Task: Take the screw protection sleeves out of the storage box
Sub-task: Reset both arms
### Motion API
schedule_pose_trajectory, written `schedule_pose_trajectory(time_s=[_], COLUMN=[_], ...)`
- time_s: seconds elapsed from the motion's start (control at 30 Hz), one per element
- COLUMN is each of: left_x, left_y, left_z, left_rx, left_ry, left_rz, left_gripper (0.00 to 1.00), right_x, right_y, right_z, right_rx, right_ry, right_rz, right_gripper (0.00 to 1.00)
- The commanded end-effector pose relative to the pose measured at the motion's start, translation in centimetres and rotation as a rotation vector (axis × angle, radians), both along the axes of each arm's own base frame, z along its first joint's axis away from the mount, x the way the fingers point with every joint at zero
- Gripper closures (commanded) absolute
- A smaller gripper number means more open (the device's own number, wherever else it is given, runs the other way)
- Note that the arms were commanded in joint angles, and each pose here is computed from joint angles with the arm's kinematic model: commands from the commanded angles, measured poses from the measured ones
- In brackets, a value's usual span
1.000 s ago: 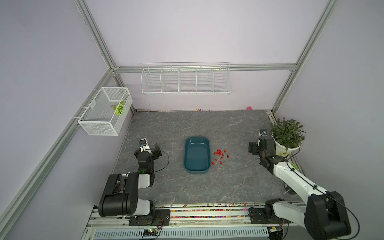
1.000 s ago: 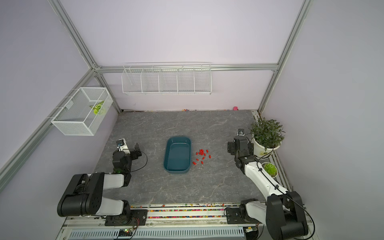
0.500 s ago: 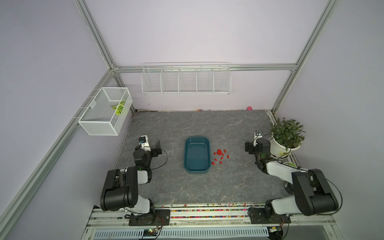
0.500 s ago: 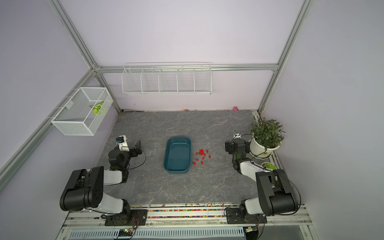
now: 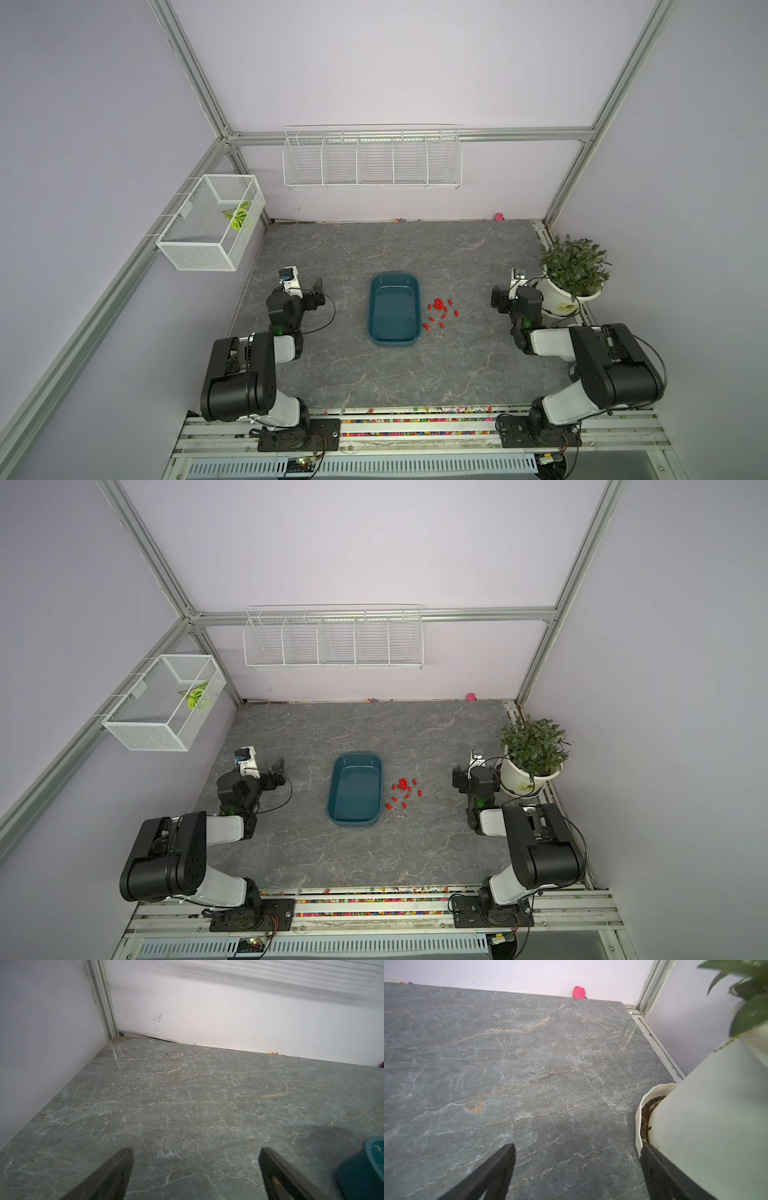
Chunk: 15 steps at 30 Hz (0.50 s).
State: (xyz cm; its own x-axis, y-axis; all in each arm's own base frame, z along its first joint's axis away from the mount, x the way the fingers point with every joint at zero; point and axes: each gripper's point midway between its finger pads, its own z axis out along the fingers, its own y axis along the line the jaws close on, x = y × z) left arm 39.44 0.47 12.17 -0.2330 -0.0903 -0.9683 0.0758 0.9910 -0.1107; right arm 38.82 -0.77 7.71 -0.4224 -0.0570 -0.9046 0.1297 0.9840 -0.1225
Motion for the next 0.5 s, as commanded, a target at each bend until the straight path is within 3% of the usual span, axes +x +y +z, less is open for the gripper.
schedule_pose_trajectory(time_s=[0.0,0.47], left_x=[0.37,0.43], left_y=[-0.35,-0.29], left_z=[-0.15,-0.28], left_rx=[0.024,0.027], left_ry=[0.014,0.021], left_rz=[-0.003,0.001], left_gripper=[0.0,0.0], right_x=[0.49,0.47], right_y=[0.03,0.05], right_z=[1.38,1.41], right_rx=[0.006,0.007], right_ry=[-0.05,-0.051], right_rz=[0.004,0.005], right_gripper=[0.01,0.01])
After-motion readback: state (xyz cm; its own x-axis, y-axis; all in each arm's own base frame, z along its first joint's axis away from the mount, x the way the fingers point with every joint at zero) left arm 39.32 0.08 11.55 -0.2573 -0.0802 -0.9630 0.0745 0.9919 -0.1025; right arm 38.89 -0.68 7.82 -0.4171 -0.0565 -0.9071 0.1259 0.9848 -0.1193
